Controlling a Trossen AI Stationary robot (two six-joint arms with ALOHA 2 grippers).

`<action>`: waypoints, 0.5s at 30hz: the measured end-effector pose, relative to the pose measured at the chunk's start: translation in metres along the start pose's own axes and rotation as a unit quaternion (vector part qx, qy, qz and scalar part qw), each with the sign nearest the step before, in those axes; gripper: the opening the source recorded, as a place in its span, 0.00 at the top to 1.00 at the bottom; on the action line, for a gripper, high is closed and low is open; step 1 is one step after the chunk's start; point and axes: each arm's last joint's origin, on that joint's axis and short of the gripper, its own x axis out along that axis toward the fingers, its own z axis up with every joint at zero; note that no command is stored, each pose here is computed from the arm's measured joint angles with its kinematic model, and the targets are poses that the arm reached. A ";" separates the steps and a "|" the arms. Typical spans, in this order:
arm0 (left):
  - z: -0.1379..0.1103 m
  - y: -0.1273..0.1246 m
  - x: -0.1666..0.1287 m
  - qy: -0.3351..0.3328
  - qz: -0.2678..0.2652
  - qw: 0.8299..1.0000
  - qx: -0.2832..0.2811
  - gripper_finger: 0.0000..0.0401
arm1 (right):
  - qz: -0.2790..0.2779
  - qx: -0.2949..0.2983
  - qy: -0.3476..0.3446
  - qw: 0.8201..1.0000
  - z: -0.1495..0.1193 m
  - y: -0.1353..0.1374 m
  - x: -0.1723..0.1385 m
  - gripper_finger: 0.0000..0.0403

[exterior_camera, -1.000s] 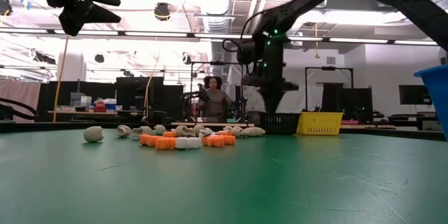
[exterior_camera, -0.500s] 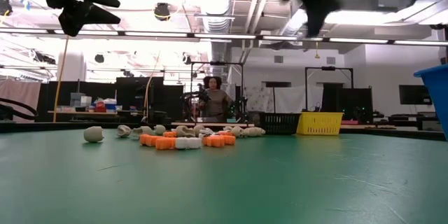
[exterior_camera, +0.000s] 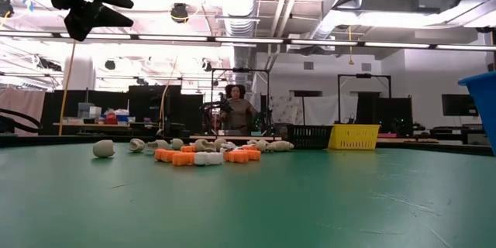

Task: Sort Halloween decoration
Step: Put the white skeleton toy into the blue basket

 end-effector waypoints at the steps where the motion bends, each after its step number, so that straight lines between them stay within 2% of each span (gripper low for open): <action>1: 0.000 0.000 0.000 0.000 0.000 1.000 -0.002 0.53 | 0.011 -0.015 0.006 1.000 -0.006 0.007 0.009 1.00; 5: 0.000 0.000 0.000 -0.001 0.002 1.000 -0.009 0.53 | 0.040 -0.047 0.029 0.998 -0.019 0.026 0.039 1.00; 8: 0.000 0.000 0.000 -0.004 0.008 1.000 -0.018 0.53 | 0.039 -0.049 0.040 0.997 -0.021 0.031 0.055 1.00; 12: 0.000 0.001 0.000 -0.005 0.010 1.000 -0.024 0.53 | 0.035 -0.054 0.043 0.997 -0.022 0.032 0.060 0.99; 15: 0.000 0.001 0.000 -0.005 0.010 1.000 -0.024 0.53 | 0.032 -0.054 0.043 0.997 -0.023 0.032 0.062 0.94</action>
